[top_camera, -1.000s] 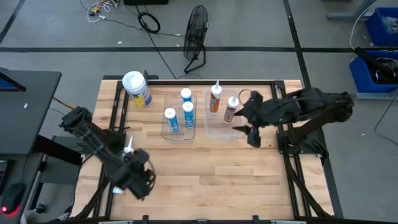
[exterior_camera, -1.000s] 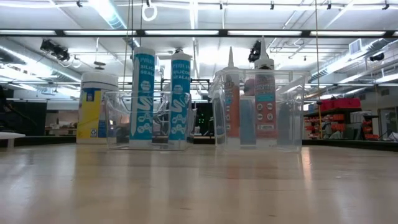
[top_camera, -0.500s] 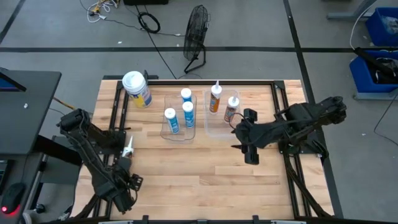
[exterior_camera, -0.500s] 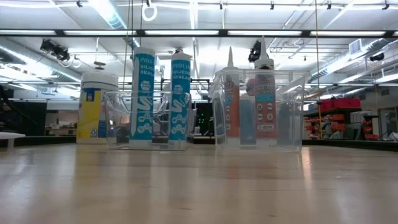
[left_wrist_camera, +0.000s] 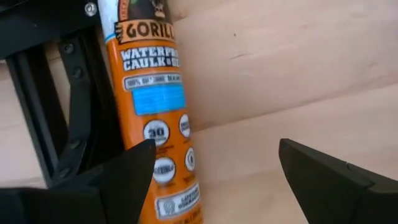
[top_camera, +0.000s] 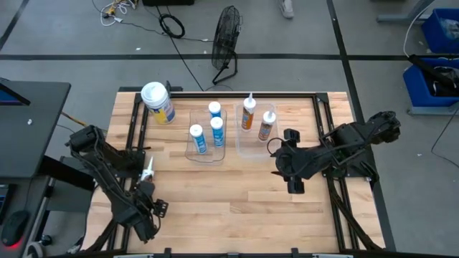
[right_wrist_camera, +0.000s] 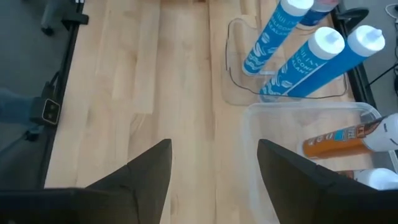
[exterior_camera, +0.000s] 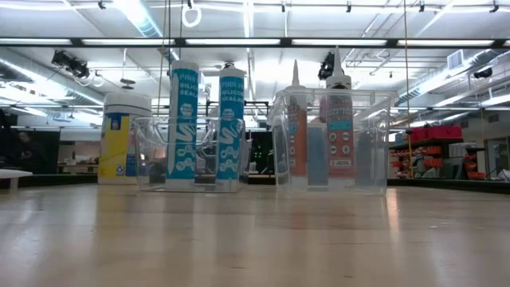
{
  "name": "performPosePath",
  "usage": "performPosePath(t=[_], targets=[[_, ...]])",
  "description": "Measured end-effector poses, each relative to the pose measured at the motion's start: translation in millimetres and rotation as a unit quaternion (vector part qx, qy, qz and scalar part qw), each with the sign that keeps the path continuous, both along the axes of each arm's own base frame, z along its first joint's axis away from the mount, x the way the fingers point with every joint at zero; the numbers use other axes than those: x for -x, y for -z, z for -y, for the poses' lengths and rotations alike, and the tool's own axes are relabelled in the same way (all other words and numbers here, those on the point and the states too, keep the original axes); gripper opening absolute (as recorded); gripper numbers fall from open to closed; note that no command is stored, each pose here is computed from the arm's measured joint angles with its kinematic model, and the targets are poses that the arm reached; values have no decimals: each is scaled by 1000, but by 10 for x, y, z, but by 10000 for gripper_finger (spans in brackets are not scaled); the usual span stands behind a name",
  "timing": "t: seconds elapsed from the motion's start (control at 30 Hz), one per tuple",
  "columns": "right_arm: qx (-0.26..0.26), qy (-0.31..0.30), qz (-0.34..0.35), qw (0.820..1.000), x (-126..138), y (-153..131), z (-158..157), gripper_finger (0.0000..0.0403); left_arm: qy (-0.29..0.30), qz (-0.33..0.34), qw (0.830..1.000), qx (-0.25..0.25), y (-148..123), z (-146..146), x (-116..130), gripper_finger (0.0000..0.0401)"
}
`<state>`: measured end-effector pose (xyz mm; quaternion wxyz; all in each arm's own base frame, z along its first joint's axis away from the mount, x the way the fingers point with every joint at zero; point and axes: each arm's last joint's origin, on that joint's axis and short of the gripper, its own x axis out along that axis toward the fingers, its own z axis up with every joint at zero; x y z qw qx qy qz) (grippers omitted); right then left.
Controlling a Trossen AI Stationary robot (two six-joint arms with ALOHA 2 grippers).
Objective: Pick & place silicon tubes, Sealant and Lysol wipes
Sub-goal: Put the orange sealant into the right transparent bin
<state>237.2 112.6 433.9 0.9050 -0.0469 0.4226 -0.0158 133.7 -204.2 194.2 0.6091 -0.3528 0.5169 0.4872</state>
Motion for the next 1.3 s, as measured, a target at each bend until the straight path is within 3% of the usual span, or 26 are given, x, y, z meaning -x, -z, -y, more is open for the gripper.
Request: performPosePath(t=[0.63, 0.8, 0.9, 1.3], targets=[[4, 2, 4, 1000, -3, -4, 3, 242, -16, -29, 999, 16, 223, -82, 51, 344], [5, 1, 3, 1000, -2, -4, 3, 242, -17, -82, 995, 52, 249, -50, 87, 344], [5, 1, 3, 1000, -2, -4, 3, 242, -37, -100, 994, 29, 248, -85, 149, 344], [5, 1, 3, 1000, 0, -4, 4, 242, -14, -15, 994, 106, 486, -26, 58, 344]])
